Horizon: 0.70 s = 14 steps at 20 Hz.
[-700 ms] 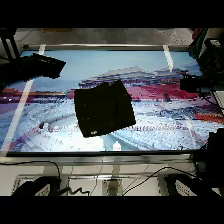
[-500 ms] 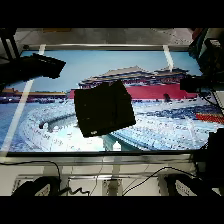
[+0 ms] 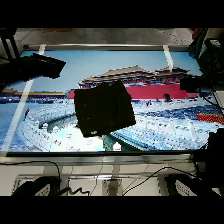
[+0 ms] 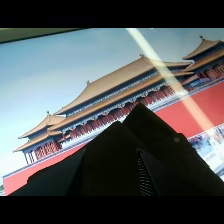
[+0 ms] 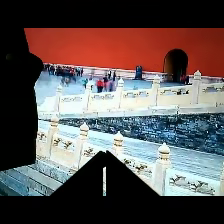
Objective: Fold the clothes and pants, and hang the long-sleeved shirts on hangers.
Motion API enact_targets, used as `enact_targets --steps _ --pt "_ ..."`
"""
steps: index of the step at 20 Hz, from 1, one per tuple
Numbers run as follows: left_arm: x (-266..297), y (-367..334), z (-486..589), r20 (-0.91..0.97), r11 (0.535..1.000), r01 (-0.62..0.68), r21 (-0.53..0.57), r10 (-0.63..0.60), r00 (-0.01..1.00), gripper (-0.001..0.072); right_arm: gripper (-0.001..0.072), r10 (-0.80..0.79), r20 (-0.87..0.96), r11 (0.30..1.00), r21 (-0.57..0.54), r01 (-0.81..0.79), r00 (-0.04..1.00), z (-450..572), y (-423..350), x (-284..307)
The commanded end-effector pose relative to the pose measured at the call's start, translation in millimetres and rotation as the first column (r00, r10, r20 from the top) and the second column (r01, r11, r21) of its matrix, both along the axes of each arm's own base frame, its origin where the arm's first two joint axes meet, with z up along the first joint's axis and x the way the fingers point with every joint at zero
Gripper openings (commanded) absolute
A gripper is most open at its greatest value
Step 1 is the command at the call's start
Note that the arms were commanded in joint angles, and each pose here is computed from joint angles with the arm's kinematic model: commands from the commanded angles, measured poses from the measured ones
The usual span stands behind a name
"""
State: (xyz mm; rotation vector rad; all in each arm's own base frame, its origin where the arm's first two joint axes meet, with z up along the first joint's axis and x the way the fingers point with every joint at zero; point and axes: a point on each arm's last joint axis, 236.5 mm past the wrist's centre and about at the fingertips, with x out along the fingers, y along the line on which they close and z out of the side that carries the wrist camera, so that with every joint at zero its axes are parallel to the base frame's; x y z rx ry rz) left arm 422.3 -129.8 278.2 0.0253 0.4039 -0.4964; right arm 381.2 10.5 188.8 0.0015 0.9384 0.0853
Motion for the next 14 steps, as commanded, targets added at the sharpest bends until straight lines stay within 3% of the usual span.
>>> enact_targets --steps 1,3,7,11,14 --pt "0.0 0.5 0.0 0.0 1.0 -0.001 0.0 0.001 1.0 0.0359 0.0039 -0.005 0.058 1.0 0.001 0.005 0.998 8.6 -0.4 10.8" --pt "0.0 0.3 0.1 0.0 1.0 -0.001 0.0 0.001 1.0 0.0359 0.0039 -0.01 0.153 1.0 0.014 0.008 0.988 24.1 1.0 27.7" --pt "-0.1 0.1 0.0 0.0 1.0 0.0 0.0 0.0 1.0 0.0359 0.0039 0.008 0.092 0.998 0.057 -0.014 0.996 12.7 12.3 17.5" --pt "-2.1 -5.2 2.1 -0.015 0.999 0.005 -0.045 -0.006 1.0 0.0359 0.0038 0.116 -0.265 0.993 0.007 -0.118 0.957 -84.1 10.8 -42.1" --pt "-2.3 -5.9 2.7 -0.015 0.999 0.007 -0.05 -0.008 1.0 0.036 0.0038 0.259 -0.435 0.963 0.189 -0.194 0.862 -167.5 49.4 -91.4"
